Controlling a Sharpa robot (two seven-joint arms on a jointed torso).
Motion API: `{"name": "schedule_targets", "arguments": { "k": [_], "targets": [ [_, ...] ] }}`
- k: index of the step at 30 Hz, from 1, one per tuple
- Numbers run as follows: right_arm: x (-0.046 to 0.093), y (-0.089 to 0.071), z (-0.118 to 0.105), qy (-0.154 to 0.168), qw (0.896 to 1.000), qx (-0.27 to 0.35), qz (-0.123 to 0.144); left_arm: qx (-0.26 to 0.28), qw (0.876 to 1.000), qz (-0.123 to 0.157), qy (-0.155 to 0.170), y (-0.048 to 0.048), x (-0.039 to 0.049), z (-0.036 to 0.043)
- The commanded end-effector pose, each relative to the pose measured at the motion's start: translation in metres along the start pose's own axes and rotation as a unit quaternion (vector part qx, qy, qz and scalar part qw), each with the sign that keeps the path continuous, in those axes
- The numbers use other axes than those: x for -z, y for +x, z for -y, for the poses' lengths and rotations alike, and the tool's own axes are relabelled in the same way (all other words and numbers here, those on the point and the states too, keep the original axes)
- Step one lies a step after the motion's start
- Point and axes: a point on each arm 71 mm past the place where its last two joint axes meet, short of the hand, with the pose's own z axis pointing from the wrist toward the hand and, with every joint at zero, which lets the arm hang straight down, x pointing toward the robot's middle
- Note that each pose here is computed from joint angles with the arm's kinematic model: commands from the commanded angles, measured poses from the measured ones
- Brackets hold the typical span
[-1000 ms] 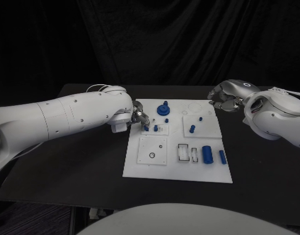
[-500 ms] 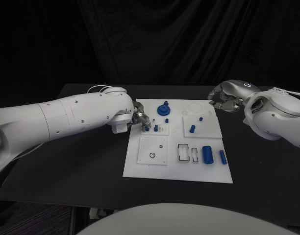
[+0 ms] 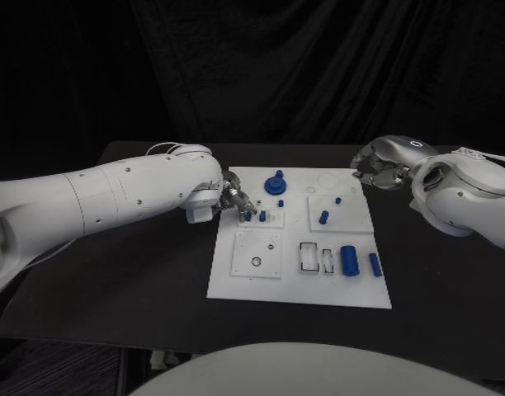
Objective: Assemble the parts on the task board
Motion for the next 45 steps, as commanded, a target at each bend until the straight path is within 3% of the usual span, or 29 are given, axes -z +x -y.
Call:
{"name": "schedule_targets", "arguments": {
  "k": [1,4,8,10,13,17,19,20,21,26,29,34,45],
  "targets": [
    [0.000,0.002,0.003,0.014,1.000,0.003,-0.008,-0.009,0.999,-0.022,-0.022,0.0082,-0.0047,-0.0087],
    [0.001,0.002,0.003,0.015,1.000,0.004,-0.010,-0.004,1.000,-0.015,-0.021,0.0073,-0.0046,-0.0101],
    [0.001,0.002,0.003,0.015,1.000,0.003,-0.009,0.013,1.000,0.015,-0.003,0.0049,-0.0023,-0.0104],
    [0.002,0.002,0.004,0.015,1.000,0.003,-0.009,0.009,0.999,0.050,0.017,0.0013,0.0004,-0.0100],
    [0.003,0.001,0.005,0.015,1.000,0.003,-0.008,0.001,0.990,0.125,0.064,-0.0077,0.0066,-0.0092],
    [0.004,0.001,0.007,0.016,1.000,0.003,-0.007,0.007,0.964,0.220,0.147,-0.0202,0.0187,-0.0087],
    [0.004,0.001,0.008,0.017,1.000,0.003,-0.006,0.004,0.943,0.264,0.202,-0.0264,0.0270,-0.0084],
    [0.005,0.001,0.009,0.017,1.000,0.003,-0.006,0.001,0.937,0.273,0.219,-0.0277,0.0293,-0.0081],
    [0.005,0.001,0.009,0.018,1.000,0.003,-0.006,-0.011,0.921,0.289,0.262,-0.0298,0.0350,-0.0070],
    [0.006,0.001,0.011,0.019,1.000,0.003,-0.007,-0.047,0.885,0.291,0.361,-0.0283,0.0453,0.0006],
    [0.005,0.001,0.011,0.018,1.000,0.003,-0.007,-0.064,0.876,0.275,0.390,-0.0261,0.0451,0.0065],
    [0.004,0.002,0.007,0.012,1.000,0.002,-0.008,-0.123,0.870,0.255,0.404,-0.0230,0.0370,0.0193],
    [0.005,0.003,0.008,0.011,1.000,0.002,-0.009,-0.256,0.848,0.243,0.396,-0.0148,0.0144,0.0371]
  ]
}}
